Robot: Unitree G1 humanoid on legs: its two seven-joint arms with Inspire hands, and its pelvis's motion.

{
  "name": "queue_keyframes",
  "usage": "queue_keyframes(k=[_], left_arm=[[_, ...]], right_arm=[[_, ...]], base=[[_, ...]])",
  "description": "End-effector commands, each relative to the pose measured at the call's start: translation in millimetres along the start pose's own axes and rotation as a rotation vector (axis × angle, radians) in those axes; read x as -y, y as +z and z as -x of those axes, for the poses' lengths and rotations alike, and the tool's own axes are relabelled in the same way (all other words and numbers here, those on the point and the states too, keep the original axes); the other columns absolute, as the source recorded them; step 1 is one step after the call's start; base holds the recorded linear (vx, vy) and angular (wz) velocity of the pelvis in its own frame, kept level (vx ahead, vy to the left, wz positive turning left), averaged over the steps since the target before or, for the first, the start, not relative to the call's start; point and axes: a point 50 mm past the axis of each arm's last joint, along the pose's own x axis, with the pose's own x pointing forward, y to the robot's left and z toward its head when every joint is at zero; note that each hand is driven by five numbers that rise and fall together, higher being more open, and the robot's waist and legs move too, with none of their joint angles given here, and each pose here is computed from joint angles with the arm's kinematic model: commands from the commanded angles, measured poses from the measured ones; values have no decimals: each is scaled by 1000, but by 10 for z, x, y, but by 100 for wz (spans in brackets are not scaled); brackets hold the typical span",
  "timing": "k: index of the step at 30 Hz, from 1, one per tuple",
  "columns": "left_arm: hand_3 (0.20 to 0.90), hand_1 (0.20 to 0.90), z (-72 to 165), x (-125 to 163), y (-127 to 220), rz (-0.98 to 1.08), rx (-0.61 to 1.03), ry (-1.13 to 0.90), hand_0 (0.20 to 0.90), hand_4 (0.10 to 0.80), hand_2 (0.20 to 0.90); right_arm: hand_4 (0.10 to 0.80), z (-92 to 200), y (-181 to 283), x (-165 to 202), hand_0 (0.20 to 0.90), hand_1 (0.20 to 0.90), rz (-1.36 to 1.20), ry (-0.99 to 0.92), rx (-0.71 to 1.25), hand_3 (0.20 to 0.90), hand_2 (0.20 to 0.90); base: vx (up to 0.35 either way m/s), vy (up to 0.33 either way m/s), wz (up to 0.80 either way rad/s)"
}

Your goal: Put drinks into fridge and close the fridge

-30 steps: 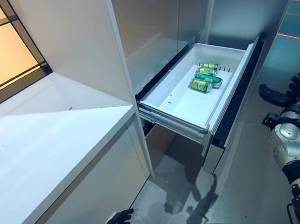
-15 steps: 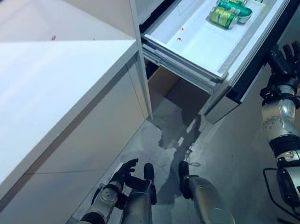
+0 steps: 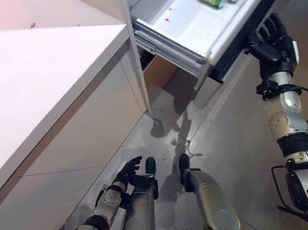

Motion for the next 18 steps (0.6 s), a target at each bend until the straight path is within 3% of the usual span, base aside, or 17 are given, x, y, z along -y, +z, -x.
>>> queue_keyframes(k=[1, 7, 18], left_arm=[[900, 900, 233, 141, -474, -69, -117, -66, 900, 800, 900], [900, 900, 278, 75, -563, -85, -154, -60, 900, 800, 900], [900, 900, 383, 69, -754, -75, -218, -64, 900, 800, 900]], right_arm=[[800, -64, 494, -1538, 900, 900, 167, 861, 213, 900, 900], [800, -33, 300, -1565, 900, 900, 194, 865, 103, 900, 900], [800, 51, -189, -998, 900, 900, 170, 491, -55, 900, 900]], base=[[122, 27, 7], [122, 24, 22], [69, 5, 19]])
